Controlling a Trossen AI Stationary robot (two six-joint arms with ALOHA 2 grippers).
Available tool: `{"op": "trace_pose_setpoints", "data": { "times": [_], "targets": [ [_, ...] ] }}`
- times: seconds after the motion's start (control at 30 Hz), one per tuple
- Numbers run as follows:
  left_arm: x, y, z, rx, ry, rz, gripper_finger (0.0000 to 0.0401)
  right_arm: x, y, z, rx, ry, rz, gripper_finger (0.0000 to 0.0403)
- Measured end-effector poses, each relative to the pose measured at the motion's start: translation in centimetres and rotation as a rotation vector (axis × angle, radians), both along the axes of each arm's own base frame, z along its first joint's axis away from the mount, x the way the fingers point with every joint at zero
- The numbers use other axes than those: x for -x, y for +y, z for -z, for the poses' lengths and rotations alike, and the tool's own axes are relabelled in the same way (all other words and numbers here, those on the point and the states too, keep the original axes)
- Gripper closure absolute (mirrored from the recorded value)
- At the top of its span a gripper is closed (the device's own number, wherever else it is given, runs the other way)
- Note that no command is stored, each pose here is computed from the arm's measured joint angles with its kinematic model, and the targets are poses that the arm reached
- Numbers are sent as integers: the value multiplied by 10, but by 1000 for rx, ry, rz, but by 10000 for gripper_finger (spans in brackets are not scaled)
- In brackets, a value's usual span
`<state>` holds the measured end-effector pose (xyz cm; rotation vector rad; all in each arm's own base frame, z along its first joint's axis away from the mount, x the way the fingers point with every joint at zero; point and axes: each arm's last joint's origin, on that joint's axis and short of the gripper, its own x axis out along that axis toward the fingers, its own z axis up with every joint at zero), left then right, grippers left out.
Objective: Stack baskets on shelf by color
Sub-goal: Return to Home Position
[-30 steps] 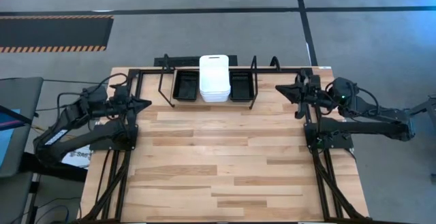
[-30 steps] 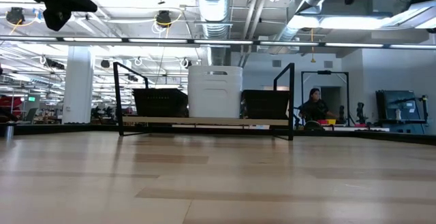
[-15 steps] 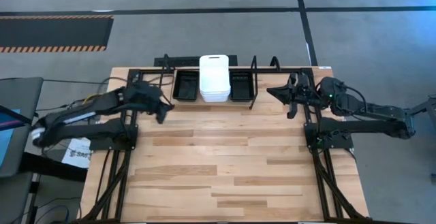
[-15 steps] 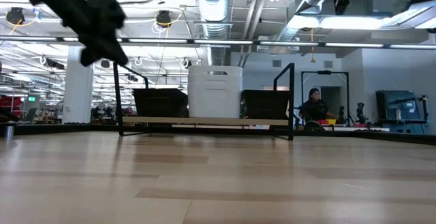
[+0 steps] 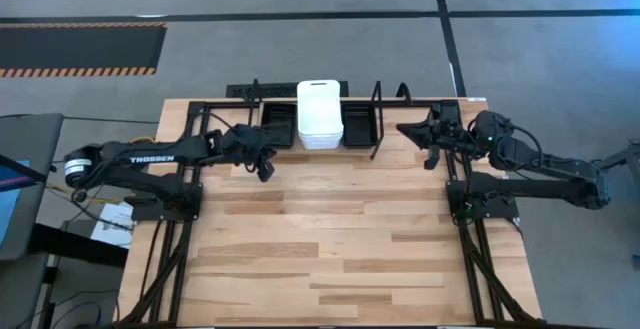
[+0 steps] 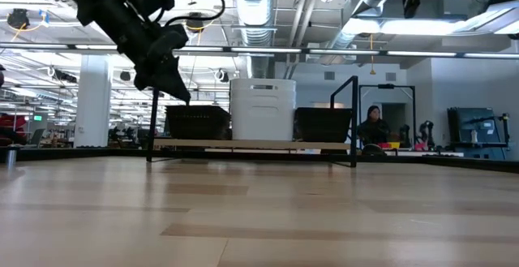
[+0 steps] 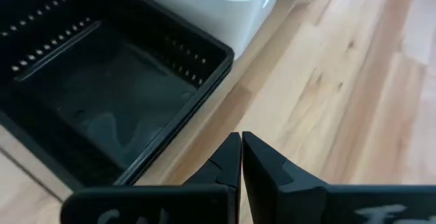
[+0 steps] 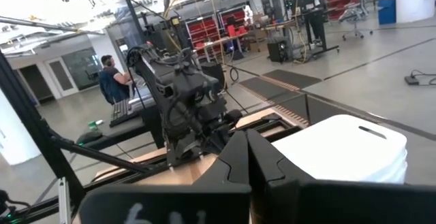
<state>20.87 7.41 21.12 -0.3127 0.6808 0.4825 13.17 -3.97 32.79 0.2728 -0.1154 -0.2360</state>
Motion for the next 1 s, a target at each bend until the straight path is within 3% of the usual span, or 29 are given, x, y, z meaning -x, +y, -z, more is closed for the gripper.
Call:
{"op": "trace_pose_setpoints", "data": {
  "times": [0.2, 0.57, 0.73, 0.87, 1.0],
  "targets": [
    [-10, 1, -27, -122, -38, 2, 401, 2, 0, 0, -2, 0, 1, 401],
    [-17, 2, -89, -217, -63, 76, 401, 1, 1, 2, -7, 21, -8, 401],
    [-4, -5, -101, -195, -53, 160, 401, 2, 3, 1, 36, 26, -84, 402],
    [17, -13, -103, -151, -78, 155, 401, 13, 8, -2, 107, 9, -119, 402],
    [45, -21, -104, -146, -193, 118, 401, 32, 14, -1, 135, 8, -117, 402]
  ]
}}
